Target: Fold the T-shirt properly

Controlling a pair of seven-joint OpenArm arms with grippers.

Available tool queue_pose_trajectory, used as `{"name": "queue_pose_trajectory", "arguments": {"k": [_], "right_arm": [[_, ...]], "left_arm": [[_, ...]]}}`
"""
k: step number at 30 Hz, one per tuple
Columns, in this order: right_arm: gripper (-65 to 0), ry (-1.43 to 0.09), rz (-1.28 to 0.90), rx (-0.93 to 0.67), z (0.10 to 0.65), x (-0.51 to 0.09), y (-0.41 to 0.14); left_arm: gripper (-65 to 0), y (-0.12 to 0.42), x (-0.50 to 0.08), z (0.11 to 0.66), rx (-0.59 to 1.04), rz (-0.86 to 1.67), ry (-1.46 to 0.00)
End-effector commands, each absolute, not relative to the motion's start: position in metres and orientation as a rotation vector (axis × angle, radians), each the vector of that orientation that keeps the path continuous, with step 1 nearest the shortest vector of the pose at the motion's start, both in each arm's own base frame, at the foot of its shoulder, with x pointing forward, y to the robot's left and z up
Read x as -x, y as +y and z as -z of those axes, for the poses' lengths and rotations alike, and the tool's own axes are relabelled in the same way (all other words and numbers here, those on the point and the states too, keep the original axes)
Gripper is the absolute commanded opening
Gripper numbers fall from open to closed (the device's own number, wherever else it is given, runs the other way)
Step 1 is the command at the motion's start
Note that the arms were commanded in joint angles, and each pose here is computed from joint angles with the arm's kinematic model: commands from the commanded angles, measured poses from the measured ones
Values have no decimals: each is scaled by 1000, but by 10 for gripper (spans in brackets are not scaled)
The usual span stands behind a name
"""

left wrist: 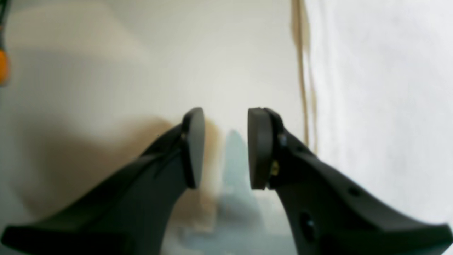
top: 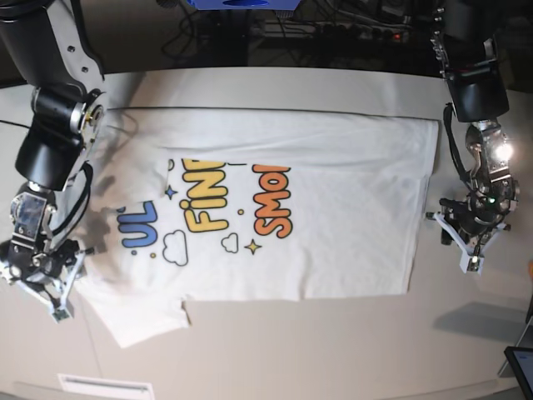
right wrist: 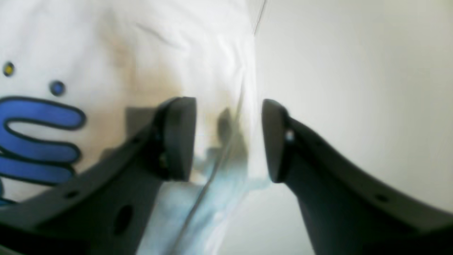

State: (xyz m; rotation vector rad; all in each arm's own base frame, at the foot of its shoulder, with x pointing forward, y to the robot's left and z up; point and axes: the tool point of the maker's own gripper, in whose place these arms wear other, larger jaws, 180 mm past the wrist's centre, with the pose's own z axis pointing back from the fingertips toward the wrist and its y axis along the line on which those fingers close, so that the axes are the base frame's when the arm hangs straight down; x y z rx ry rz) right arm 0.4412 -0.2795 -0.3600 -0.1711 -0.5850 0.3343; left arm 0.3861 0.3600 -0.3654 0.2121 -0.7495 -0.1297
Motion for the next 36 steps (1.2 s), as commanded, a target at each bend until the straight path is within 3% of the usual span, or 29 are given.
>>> {"name": "queue_pose_trajectory", "arguments": {"k": [1,5,8,11,16,22,26,28,31,33,34,36], "right_arm": [[-266,-701,-323,171,325,-470,-280],[-148,-710,-308,147,323,-480,-295],[-129,-720,-294,124,321,-486,-302],[-129,-763,-253,43,317,-496,-302],[-129,-812,-154,-125,317,-506,-298],[-129,-867,-152,-148,312,-514,-291],[-129,-913,-160,-170,308,-522,-278],[-132,-913,-160,-167,320,-514,-278],[-229,-922,-255,-93,329,-504,-277],[-390,-934,-365,-13,330,-492,-272],[-476,-947,-416,16,330,-484,-267],[-618,-978,-462,42,331,-474,-252]], "left_arm": [[-438,377,-401,341,-246,106,-805],[-410,382,-410,345,-224,68,-782],[-270,383,-418,338,-220,58,-796],[-198,383,-424,330,-222,57,-815],[-200,384,-442,316,-203,32,-849],[-200,383,-460,329,-136,-29,-871],[-200,351,-470,350,-133,108,-833],[-212,337,-477,338,-129,144,-881],[-359,346,-458,321,-151,103,-991],[-553,347,-441,306,-163,59,-1089],[-600,350,-430,300,-174,39,-1132],[-590,351,-417,295,-185,21,-1182]]}}
